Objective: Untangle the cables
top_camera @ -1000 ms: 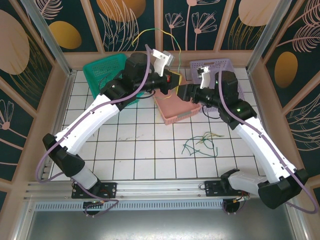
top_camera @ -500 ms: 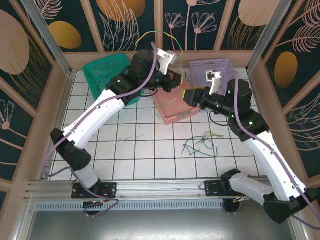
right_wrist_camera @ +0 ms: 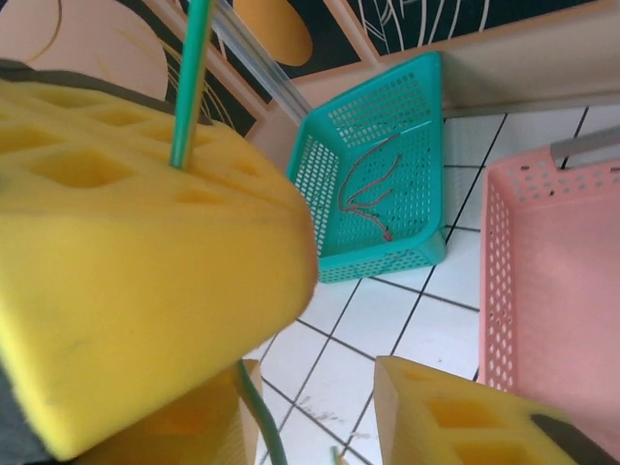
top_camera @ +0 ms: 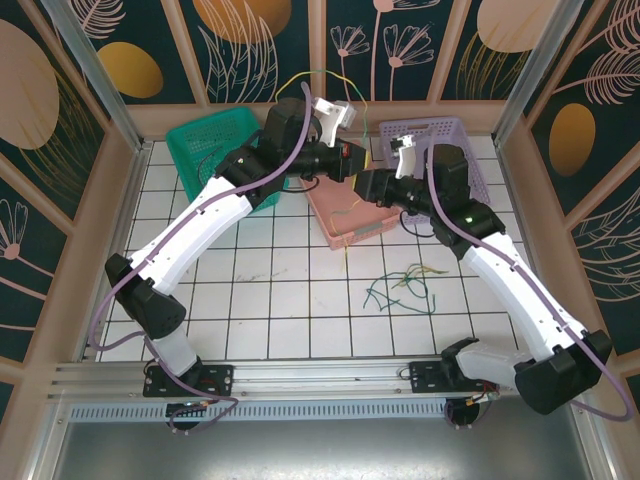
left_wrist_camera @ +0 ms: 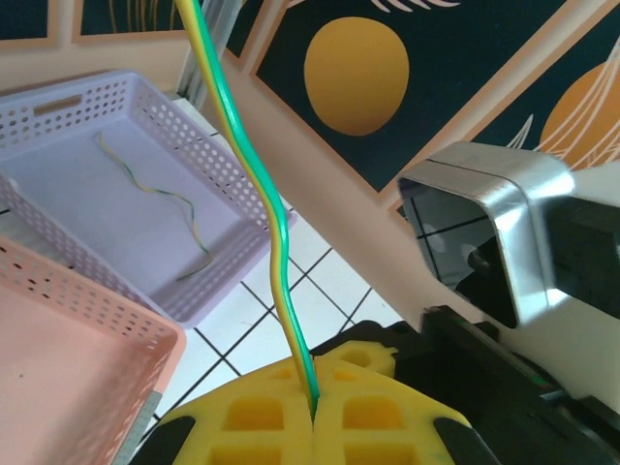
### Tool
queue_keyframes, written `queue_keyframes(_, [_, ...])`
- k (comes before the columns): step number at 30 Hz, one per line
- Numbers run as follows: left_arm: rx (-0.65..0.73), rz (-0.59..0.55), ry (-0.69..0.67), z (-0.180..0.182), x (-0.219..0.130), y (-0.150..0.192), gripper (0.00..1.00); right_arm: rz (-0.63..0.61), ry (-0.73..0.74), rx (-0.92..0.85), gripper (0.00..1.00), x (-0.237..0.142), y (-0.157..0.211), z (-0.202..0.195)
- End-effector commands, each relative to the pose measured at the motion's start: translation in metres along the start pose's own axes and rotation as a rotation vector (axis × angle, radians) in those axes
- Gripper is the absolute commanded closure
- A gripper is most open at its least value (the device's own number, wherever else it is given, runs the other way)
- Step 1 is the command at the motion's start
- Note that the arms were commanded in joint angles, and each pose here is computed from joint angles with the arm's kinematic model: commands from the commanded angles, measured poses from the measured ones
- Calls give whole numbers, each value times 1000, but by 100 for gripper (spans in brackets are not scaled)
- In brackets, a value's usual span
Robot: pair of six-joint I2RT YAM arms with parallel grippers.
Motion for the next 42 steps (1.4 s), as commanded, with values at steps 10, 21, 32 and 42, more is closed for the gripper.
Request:
queue_keyframes(10, [-75, -58, 55, -6, 7, -12, 100, -150, 30, 11, 100, -15, -25, -2])
queue_keyframes(21, [-104, -235, -224, 20, -27, -50, 28, -204, 114, 86, 100, -36, -41, -29])
queue_keyframes(32, [-199, -366, -512, 60, -99, -19, 24, -412, 401, 42, 100, -72, -122, -138])
queue_keyframes(42, [-250, -330, -394, 54, -85, 2, 32, -626, 653, -261, 100, -67, -179, -239])
Point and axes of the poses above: each hand's point on the last joint's axis, 136 mm out from that joint toward the fingers, its own x axis out along the fingers, its own z axis along the line the jaws close on, y = z × x, the point moved 2 cm from there along -x, back along the fingers, and after that the axes turned 2 degrees about x, right-handed, at the moved point
